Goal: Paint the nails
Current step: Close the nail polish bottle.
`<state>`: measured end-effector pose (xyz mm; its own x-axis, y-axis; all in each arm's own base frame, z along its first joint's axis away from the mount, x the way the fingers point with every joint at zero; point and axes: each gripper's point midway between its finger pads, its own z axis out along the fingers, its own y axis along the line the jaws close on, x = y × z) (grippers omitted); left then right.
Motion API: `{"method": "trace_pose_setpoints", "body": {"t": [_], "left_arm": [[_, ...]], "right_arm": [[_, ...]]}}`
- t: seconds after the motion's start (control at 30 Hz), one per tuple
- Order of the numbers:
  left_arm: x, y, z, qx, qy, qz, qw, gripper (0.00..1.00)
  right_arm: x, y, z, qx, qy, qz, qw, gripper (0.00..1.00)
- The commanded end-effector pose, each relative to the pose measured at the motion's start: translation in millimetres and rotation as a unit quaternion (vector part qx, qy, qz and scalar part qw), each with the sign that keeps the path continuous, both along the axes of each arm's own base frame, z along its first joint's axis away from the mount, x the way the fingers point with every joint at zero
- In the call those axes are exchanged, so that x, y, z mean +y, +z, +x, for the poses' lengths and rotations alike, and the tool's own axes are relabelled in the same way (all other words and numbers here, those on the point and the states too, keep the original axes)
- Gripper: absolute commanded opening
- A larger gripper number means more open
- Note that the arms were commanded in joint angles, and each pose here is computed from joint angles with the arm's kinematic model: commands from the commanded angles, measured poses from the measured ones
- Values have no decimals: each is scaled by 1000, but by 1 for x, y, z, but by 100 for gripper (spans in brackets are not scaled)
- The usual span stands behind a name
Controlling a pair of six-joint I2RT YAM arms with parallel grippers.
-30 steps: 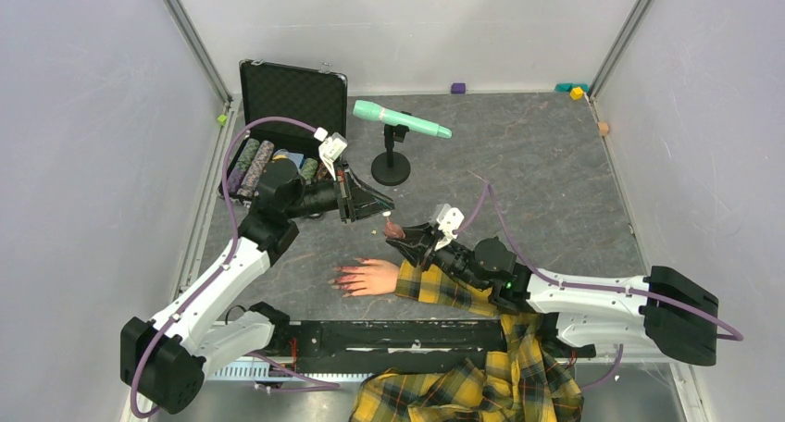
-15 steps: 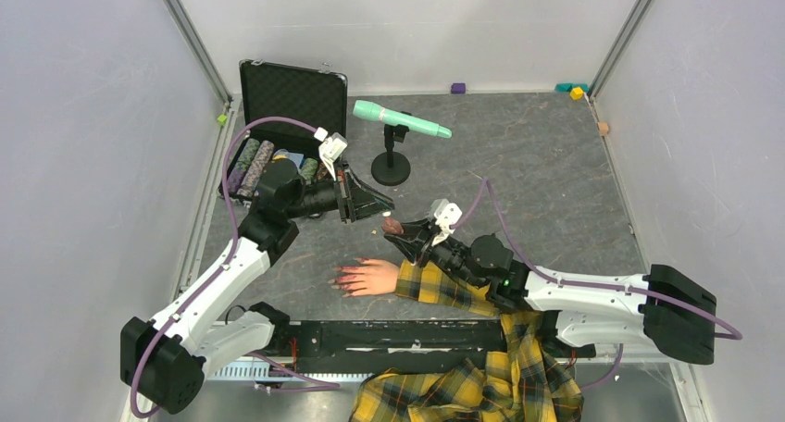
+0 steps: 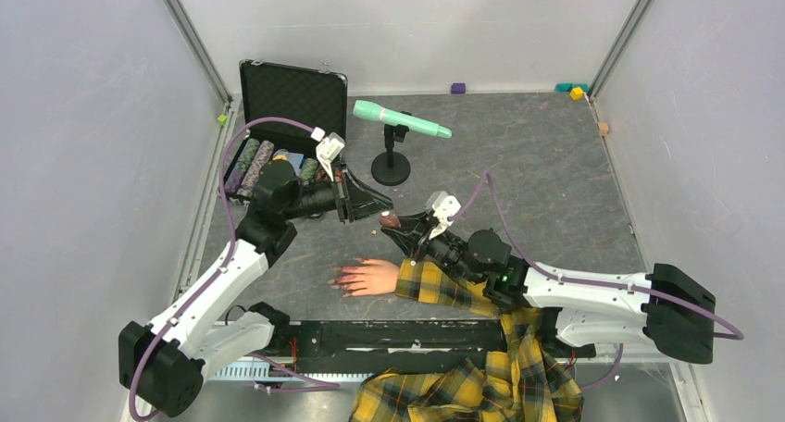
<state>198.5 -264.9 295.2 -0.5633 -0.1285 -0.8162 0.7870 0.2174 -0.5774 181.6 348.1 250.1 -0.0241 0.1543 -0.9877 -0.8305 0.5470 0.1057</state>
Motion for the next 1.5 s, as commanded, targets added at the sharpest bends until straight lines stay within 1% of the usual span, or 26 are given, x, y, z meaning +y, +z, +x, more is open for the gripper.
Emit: {"method": "trace_pose_setpoints", "body": {"t": [0.0, 0.13, 0.23, 0.47, 0.57, 0.9, 1.03, 1.2, 1.23, 1.37, 1.43, 1.47], "left_arm": [[2, 13, -7, -28, -4, -10, 1000, 2], [3, 15, -8, -34, -4, -12, 999, 2], [4, 18, -10, -40, -5, -14, 999, 2], [5, 22, -14, -47, -8, -17, 999, 2], [5, 24, -17, -49, -19, -20, 998, 2], [1, 38, -51, -65, -118, -50, 990, 2], [-2, 38, -61, -67, -148, -49, 986, 2], [-3, 38, -66, -72, -156, -48, 984, 2], [-3, 36, -65, -71, -152, -44, 985, 4], [-3, 34, -61, -68, -142, -39, 987, 16], [-3, 33, -58, -68, -133, -33, 988, 29], [-3, 33, -57, -73, -129, -30, 988, 32]], "right_arm": [[7, 55, 2, -15, 1, 68, 998, 0], [6, 69, 5, -2, 1, 105, 994, 0], [8, 81, 1, -6, 21, 127, 992, 0], [0, 104, -22, -47, 79, 181, 979, 0], [-5, 117, -35, -70, 110, 205, 970, 0], [-11, 134, -62, -86, 194, 243, 947, 0], [-10, 134, -64, -82, 205, 241, 945, 0], [-12, 134, -64, -83, 202, 238, 946, 0], [-12, 134, -63, -83, 201, 237, 947, 0], [-11, 129, -60, -86, 193, 223, 952, 0], [-9, 125, -55, -86, 180, 207, 958, 0], [-8, 123, -53, -86, 176, 203, 959, 0]]}}
